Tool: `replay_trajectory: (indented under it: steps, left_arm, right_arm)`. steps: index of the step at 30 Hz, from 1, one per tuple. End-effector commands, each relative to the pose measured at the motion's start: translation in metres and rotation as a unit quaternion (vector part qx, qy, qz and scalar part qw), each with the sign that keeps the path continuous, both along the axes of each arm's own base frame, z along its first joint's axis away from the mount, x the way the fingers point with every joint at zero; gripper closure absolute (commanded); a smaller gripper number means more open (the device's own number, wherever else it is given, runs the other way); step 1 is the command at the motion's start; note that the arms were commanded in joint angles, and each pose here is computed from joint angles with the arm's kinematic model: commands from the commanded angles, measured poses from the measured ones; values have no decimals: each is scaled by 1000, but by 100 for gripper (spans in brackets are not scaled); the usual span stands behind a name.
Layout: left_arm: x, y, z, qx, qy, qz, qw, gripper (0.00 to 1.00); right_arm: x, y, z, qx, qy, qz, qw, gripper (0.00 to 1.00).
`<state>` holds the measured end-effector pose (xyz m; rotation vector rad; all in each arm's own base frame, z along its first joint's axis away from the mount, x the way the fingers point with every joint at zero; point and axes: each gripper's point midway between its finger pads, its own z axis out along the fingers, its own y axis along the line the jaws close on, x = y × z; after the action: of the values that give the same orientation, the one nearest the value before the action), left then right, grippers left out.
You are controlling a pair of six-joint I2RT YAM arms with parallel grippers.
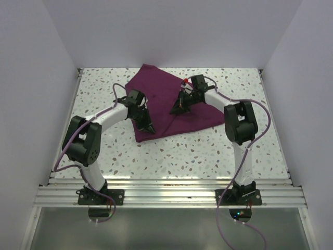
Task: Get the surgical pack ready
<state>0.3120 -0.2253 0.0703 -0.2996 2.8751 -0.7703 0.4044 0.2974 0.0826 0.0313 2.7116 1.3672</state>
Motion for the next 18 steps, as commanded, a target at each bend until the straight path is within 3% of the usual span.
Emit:
replay_trajectory:
  steps: [1,9,14,17,18]
  left_arm:
    - [5,-8,13,-32,-30,-3,999,92]
    - [1,2,19,-13,-35,-13,999,92]
    - [29,22,58,0,-92,10,996,91]
    - [57,54,94,18,-138,48,989,83]
    - [67,74,106,28,-154,73,985,76]
  right_arm:
    - [20,-2,13,31,-35,-10,999,100]
    - [35,-14,-8,9,-24,-33,999,100]
    - [43,-23,-13,-8,-19,-45,999,100]
    - [47,-25,-12,-15,-24,-49,998,100]
    - [48,-26,-10,-18,-26,-50,998,100]
